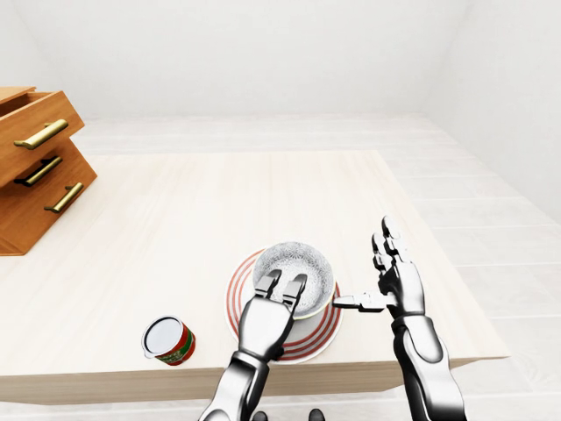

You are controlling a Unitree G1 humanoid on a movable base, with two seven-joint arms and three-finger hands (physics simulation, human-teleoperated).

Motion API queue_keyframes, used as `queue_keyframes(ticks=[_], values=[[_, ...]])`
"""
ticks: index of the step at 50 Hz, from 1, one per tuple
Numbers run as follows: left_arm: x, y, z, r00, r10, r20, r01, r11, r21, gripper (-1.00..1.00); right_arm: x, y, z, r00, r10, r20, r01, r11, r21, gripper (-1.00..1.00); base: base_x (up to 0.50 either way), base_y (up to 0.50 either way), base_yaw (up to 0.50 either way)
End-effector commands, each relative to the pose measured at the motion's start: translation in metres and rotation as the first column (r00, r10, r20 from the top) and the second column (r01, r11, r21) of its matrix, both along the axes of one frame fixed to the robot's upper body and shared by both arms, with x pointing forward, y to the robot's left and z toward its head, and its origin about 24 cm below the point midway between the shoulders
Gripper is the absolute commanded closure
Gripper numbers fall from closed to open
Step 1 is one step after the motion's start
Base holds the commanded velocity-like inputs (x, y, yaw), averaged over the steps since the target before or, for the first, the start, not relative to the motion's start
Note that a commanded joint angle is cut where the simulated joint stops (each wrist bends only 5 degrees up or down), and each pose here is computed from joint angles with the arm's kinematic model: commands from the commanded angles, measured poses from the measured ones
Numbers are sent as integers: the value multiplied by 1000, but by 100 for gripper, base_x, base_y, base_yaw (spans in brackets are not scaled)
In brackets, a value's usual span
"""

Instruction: Put the bowl on the plate.

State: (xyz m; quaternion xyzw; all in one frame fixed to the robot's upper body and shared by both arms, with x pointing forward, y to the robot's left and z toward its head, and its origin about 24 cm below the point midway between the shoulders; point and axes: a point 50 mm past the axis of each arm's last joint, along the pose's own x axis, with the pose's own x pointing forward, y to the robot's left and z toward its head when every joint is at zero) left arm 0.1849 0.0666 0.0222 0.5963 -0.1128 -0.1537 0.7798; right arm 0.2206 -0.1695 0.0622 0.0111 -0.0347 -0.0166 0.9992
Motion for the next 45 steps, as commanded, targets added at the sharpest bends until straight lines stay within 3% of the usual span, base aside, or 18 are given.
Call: queue_keyframes(ticks=[1, 15, 45], values=[[-5, 0, 3, 1000, -6, -18, 6, 1000, 8, -67, -1, 0, 0, 1000, -1, 0, 1, 1000, -1, -100, 0, 0, 0], [-20, 9, 22, 1000, 14, -9, -14, 1000, 17, -65, 3, 2, 4, 1000, 5, 6, -5, 1000, -4, -100, 0, 0, 0], [-28, 29, 53, 997, 73, 17, -74, 997, 22, -67, 1, -1, 4, 1000, 2, 7, -1, 1000, -5, -100, 0, 0, 0]])
